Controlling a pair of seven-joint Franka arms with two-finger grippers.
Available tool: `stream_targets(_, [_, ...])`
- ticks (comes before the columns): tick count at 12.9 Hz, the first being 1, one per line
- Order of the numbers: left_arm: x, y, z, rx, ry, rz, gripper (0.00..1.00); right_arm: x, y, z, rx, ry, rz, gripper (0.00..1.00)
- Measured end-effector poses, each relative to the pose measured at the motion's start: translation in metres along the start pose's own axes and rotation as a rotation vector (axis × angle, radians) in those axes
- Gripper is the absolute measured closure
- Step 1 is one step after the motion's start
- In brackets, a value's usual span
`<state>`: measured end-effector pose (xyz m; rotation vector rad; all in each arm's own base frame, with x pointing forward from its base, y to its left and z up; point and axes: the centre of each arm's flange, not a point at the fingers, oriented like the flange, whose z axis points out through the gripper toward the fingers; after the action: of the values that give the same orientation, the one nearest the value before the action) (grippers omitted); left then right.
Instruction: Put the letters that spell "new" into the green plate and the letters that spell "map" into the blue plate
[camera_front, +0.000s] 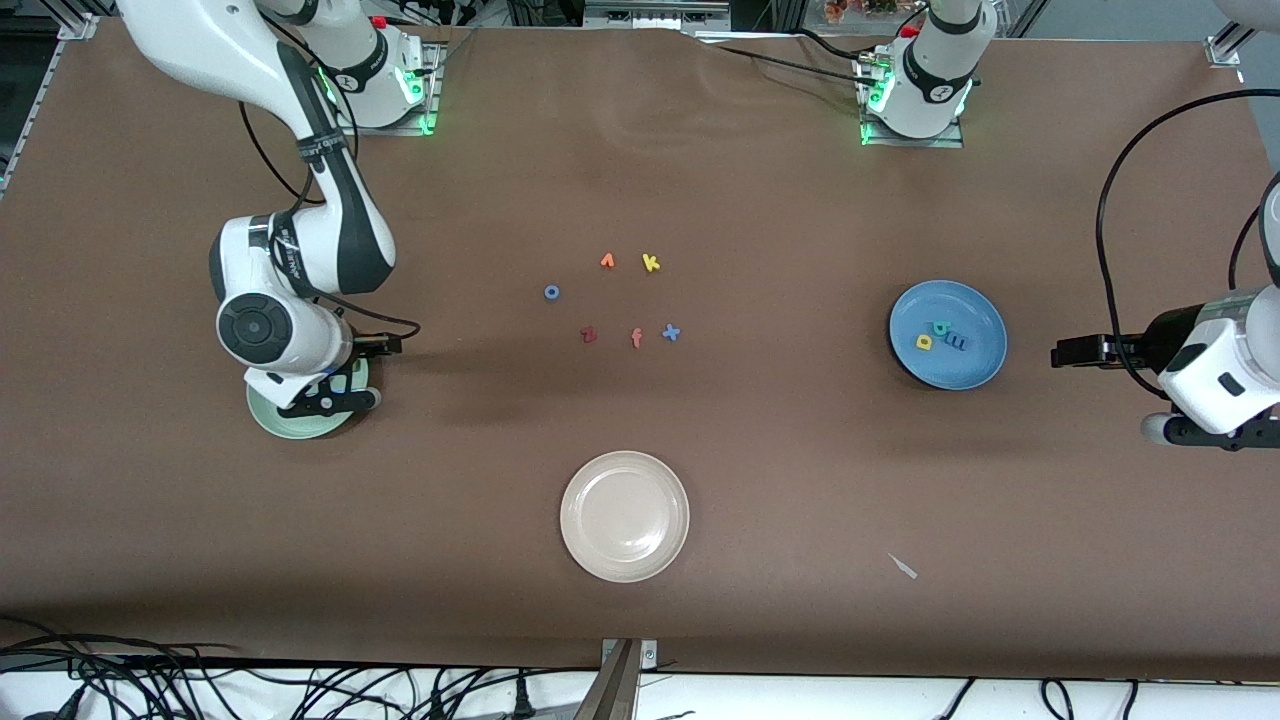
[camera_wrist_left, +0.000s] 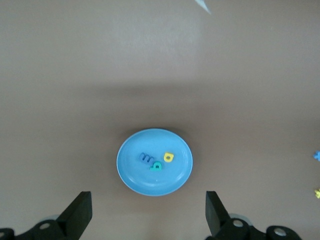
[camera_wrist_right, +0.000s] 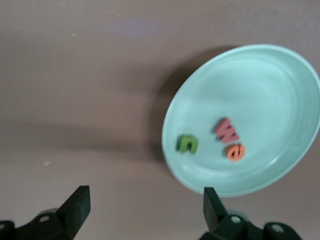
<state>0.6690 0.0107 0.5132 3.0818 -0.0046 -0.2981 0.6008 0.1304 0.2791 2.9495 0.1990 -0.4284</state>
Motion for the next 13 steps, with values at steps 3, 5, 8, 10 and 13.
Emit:
stream_targets(3, [-0.009, 0.001, 0.014, 0.007, 0.054, 0.015, 0.0, -0.01, -0.002, -0.044, -0.003, -0.071, 0.003, 0.0])
stream_targets(5, [-0.017, 0.0, 0.029, 0.01, 0.08, 0.019, 0.0, -0.024, 0.008, -0.081, 0.015, -0.051, 0.01, 0.0])
stream_targets(8, [-0.026, 0.001, 0.036, 0.012, 0.092, 0.026, 0.0, -0.062, 0.038, -0.139, 0.068, 0.014, 0.007, 0.0])
stream_targets(10, [-0.027, 0.002, 0.038, 0.013, 0.091, 0.028, 0.0, -0.096, 0.059, -0.18, 0.089, 0.041, 0.015, 0.0])
stream_targets(13, [-0.027, 0.003, 0.039, 0.013, 0.089, 0.03, 0.0, -0.137, 0.089, -0.234, 0.106, 0.057, 0.049, 0.0])
